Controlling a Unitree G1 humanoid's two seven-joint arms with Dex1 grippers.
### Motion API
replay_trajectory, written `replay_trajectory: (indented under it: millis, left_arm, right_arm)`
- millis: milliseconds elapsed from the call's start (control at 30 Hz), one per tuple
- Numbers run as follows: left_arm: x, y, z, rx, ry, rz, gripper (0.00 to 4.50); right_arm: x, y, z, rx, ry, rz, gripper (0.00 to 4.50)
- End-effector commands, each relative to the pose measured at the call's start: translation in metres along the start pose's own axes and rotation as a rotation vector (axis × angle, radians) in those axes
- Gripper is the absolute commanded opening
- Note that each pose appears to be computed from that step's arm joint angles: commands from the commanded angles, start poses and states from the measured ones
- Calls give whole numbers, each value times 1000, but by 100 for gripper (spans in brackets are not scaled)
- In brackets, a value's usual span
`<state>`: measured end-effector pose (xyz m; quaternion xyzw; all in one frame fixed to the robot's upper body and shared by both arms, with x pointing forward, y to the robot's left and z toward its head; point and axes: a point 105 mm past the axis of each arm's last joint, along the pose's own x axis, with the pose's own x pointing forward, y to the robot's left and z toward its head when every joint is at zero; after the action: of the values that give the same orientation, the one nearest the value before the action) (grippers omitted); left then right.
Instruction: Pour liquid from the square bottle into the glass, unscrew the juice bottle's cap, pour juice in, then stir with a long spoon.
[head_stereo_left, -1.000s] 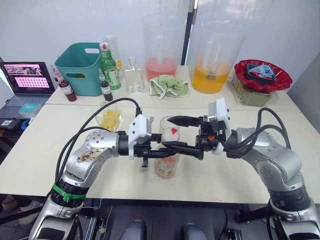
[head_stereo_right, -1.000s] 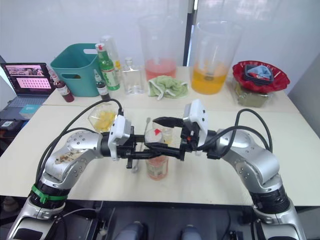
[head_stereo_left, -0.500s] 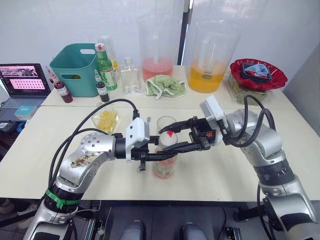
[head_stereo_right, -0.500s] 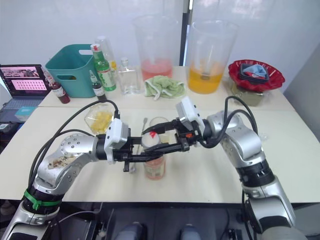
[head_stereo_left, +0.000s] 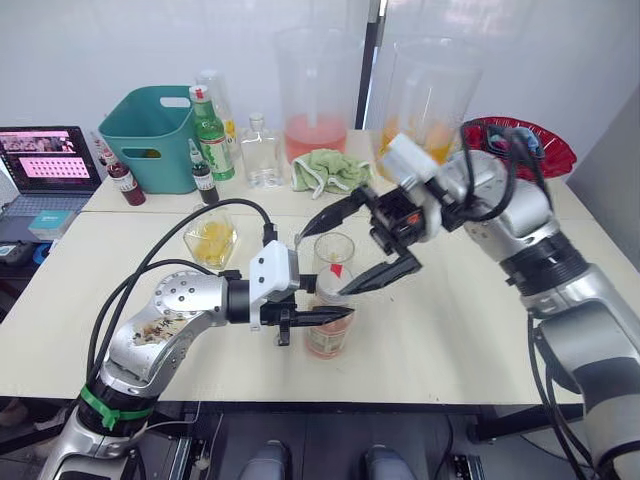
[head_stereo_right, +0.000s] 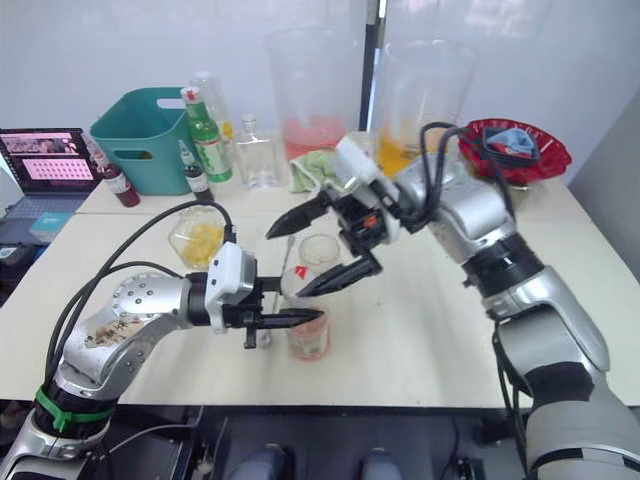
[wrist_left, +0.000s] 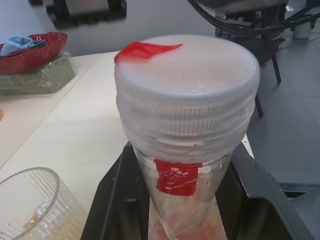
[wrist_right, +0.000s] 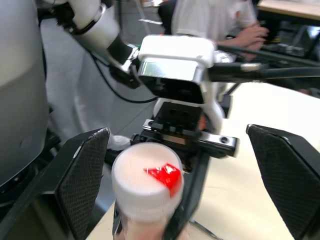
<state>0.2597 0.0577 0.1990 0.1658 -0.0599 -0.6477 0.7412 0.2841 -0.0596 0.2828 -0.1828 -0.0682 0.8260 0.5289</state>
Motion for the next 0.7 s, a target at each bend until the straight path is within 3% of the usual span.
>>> replay_trajectory:
  millis: [33, 133, 333, 567, 600, 700]
  left_arm:
    - [2, 0, -18, -48, 41, -16, 132]
    - [1, 3, -20, -54, 23, -34, 132]
    - [6, 8, -21, -52, -1, -69, 132]
    - [9, 10, -23, -49, -8, -86, 132]
    - [9, 11, -23, -48, -9, -86, 132]
    - [9, 12, -23, -46, -6, -81, 132]
  right_arm:
    - [-8, 16, 20, -54, -32, -81, 444]
    - [-7, 21, 19, -55, -41, -260, 444]
    - [2, 29, -11, 13, 5, -634, 444]
    - [9, 28, -11, 56, -4, -761, 444]
    - [10, 28, -10, 64, -13, -764, 393]
    - [16, 28, -9, 84, -35, -738, 298]
